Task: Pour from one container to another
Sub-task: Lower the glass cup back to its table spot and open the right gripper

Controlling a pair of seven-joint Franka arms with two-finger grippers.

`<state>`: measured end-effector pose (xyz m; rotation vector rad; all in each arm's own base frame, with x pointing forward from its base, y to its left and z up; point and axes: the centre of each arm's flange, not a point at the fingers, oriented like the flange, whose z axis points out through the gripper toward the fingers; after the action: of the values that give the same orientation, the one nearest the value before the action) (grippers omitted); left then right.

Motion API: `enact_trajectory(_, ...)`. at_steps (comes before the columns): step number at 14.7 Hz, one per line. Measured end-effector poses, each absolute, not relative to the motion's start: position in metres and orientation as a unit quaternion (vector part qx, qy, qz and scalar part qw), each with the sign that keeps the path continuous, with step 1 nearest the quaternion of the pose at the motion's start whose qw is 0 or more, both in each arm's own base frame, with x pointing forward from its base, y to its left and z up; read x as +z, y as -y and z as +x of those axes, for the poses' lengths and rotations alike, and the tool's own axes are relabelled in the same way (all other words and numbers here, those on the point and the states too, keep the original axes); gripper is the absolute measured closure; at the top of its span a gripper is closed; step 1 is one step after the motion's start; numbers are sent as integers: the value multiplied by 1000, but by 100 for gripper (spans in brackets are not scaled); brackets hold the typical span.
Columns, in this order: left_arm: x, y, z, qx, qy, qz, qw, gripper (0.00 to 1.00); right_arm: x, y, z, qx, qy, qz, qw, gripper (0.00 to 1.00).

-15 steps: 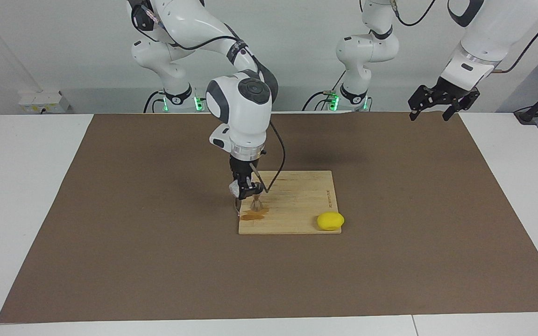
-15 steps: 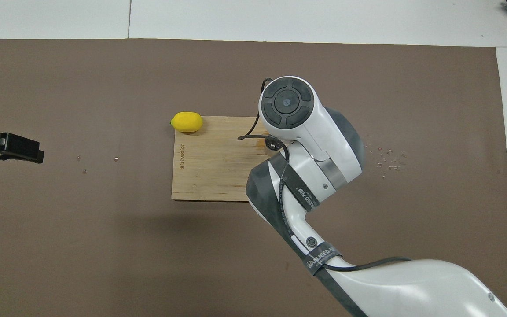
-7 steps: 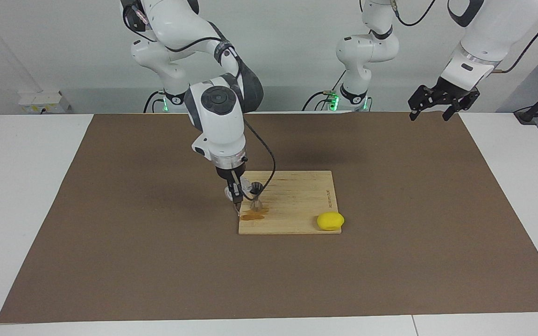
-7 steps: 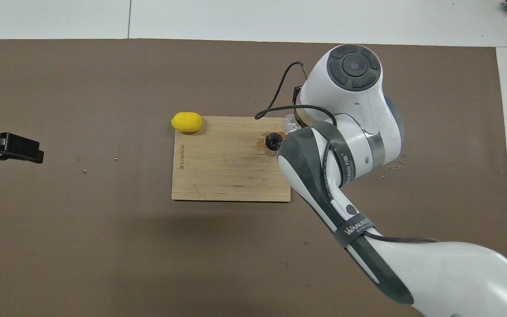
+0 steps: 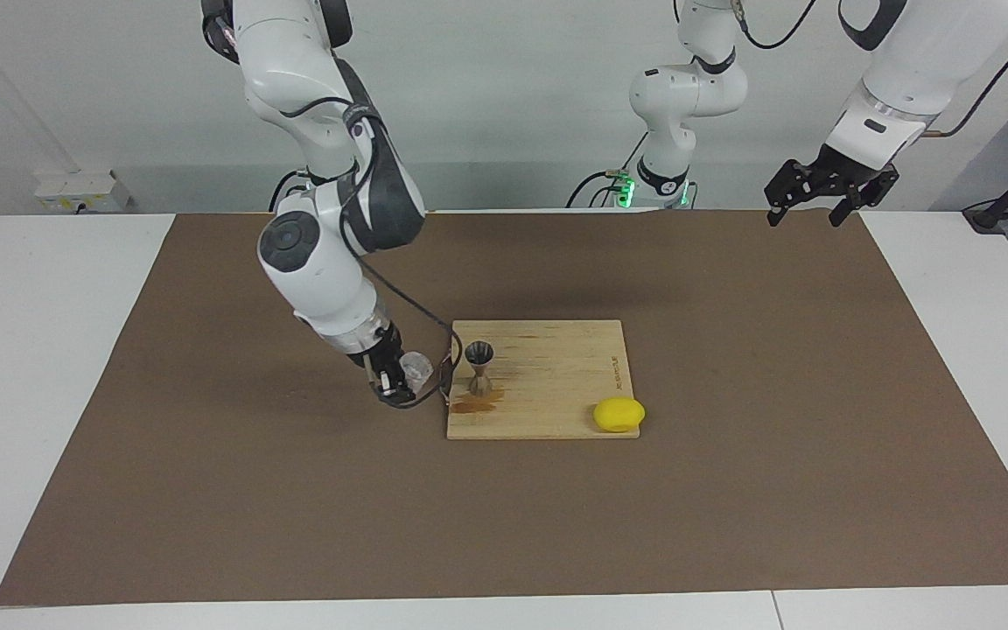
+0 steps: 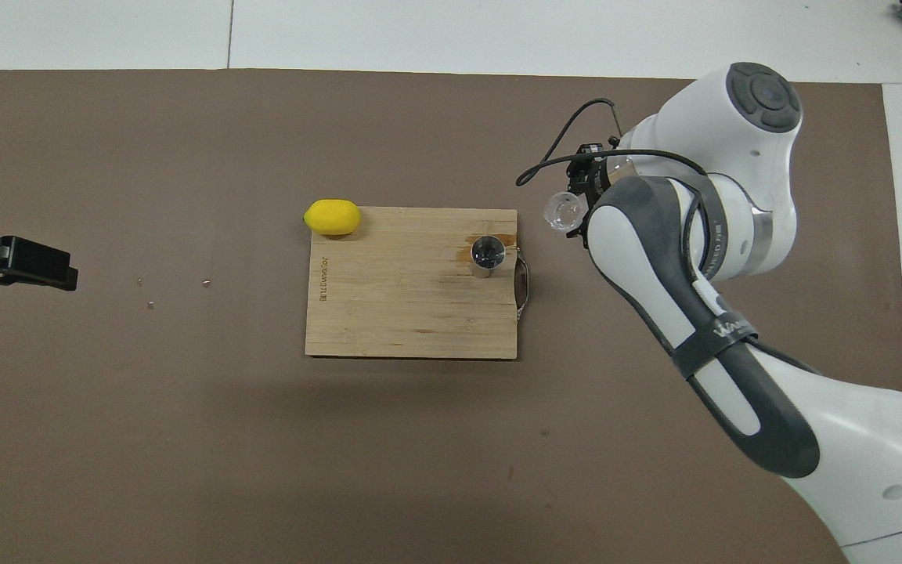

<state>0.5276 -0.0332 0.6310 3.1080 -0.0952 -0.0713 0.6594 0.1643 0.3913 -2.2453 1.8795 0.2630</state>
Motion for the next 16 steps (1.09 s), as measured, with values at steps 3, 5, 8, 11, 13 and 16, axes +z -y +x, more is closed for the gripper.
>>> enact_trajectory(3,631,33,528,-23,31,999,16,0,358,-122,649,115,-638,-750,134,49)
enact_trajectory(5,631,33,528,-23,31,999,16,0,342,-98,638,134,-634,-747,147,49)
enact_trajectory(8,631,33,528,-23,31,999,16,0,320,-61,625,158,-625,-745,170,49)
enact_trajectory(11,631,33,528,-23,31,999,16,0,302,-25,615,173,-620,-740,195,49)
enact_trajectory(13,631,33,528,-23,31,999,16,0,293,-4,608,177,-609,-746,201,49)
enact_trajectory(16,631,33,528,-23,31,999,16,0,281,25,599,184,-598,-753,206,49)
